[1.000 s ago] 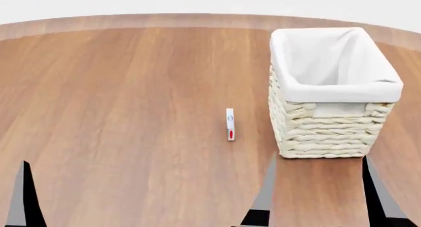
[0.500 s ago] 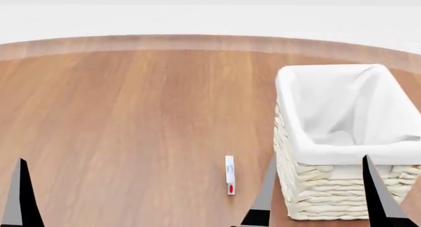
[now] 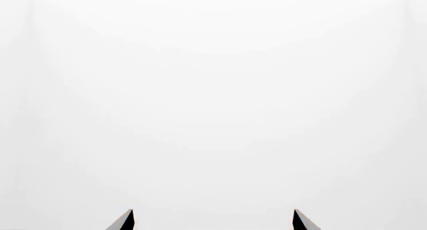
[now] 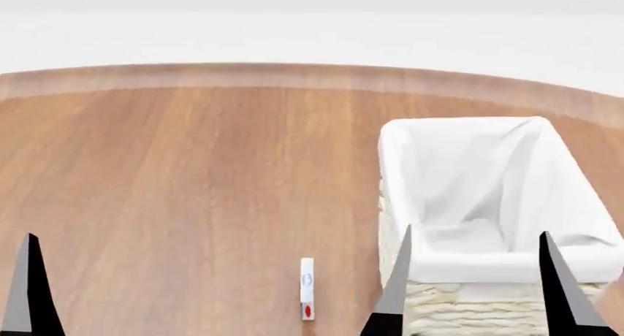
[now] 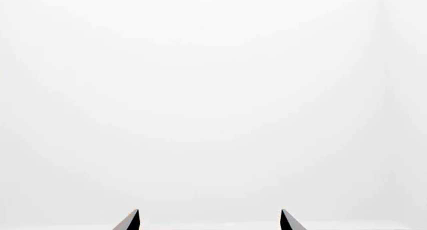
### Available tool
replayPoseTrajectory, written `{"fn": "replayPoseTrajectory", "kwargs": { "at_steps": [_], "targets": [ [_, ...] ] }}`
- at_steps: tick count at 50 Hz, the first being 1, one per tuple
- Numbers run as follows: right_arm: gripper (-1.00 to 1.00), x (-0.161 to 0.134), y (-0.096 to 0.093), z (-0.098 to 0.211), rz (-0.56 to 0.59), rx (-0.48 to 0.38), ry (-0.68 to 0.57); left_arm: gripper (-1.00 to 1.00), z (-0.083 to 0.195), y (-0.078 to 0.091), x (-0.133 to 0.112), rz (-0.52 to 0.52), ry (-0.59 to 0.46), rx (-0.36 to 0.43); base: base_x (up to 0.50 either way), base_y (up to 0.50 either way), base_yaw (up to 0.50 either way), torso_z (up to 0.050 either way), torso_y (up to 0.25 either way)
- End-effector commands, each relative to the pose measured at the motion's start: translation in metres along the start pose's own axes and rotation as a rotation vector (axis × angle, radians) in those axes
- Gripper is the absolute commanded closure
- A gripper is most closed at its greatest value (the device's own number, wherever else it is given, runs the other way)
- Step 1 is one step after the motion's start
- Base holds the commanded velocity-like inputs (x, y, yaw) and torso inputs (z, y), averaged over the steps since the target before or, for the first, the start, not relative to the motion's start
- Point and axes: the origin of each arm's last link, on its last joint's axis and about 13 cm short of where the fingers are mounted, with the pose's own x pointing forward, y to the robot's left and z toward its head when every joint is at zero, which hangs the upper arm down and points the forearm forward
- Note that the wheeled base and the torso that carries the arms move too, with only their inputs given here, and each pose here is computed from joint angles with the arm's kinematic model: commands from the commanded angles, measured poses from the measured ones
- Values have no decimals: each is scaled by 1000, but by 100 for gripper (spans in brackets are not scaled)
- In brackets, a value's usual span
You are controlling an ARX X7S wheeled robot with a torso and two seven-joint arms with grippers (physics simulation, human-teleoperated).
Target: Pick up the ketchup, and put it in the basket.
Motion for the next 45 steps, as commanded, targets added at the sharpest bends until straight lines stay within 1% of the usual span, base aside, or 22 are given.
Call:
{"fn": "replayPoseTrajectory", "kwargs": {
  "at_steps": [1, 12, 16, 18, 21, 23, 26, 27, 28, 29, 34, 36, 37, 39, 40, 41, 45],
  "targets": [
    [-100, -1, -1, 1, 1, 12, -2, -100, 2, 0, 0, 0, -1, -3, -133, -500, 0, 0, 0],
    [-100, 0, -1, 1, -2, 11, -1, -100, 3, 0, 0, 0, -1, -5, -132, -500, 0, 0, 0],
    [-100, 0, -1, 0, -17, -8, 14, -100, 2, 0, 0, 0, 0, -5, -135, -434, 0, 0, 0],
    [-100, 1, -1, -2, -21, -22, 25, -100, 2, 0, 0, 0, 2, -5, 0, 0, 0, 0, 0],
    [-100, 2, -2, -2, -30, -8, 29, -100, 1, 0, 0, 0, 2, -6, 0, 0, 0, 0, 0],
    [-100, 3, -3, -2, -60, -25, 30, -100, 1, 1, 0, 2, 2, -7, 0, 0, 0, 0, 0],
    [-100, 4, -3, -2, -58, -29, 36, -100, 1, 1, 0, 2, 2, -6, 0, 0, 0, 0, 0],
    [-100, 4, -3, -1, -70, 4, 39, -100, 0, 1, 0, 1, 2, -6, 0, 0, 0, 0, 0],
    [-100, 4, -3, -1, -70, 4, 39, -100, 0, 1, 0, 1, 2, -6, 0, 0, 0, 0, 0],
    [-100, 3, -4, -1, -67, 42, 42, -100, 0, 1, 1, 1, 2, -6, 0, 0, 0, 0, 0],
    [-100, 1, -5, 1, -56, 60, 20, -100, 0, 1, 1, 0, 5, -5, 0, 0, 0, 0, 0],
    [-100, 1, -5, 1, -52, 57, 21, -100, 0, 1, 1, 0, 4, -5, 0, 0, 0, 0, 0],
    [-100, 1, -4, 1, -43, 34, 16, -100, 0, 1, 1, 1, 4, -5, 0, 0, 0, 0, 0],
    [-100, 1, -4, 0, -44, 34, 21, -100, 0, 1, 1, 1, 5, -5, 0, 0, 281, 0, 0],
    [-100, 1, -4, 0, -44, 3, 17, -100, 0, 1, 1, 2, 5, -5, 0, 0, 500, 0, 0],
    [-100, 0, -3, 1, -41, -8, 11, -100, 1, 1, 0, 2, 3, -4, 0, 0, 500, 0, 0],
    [-100, 0, -3, 1, -33, -4, 12, -100, 1, 0, 0, 2, 3, -4, 0, 0, 500, 0, 0]
  ]
}}
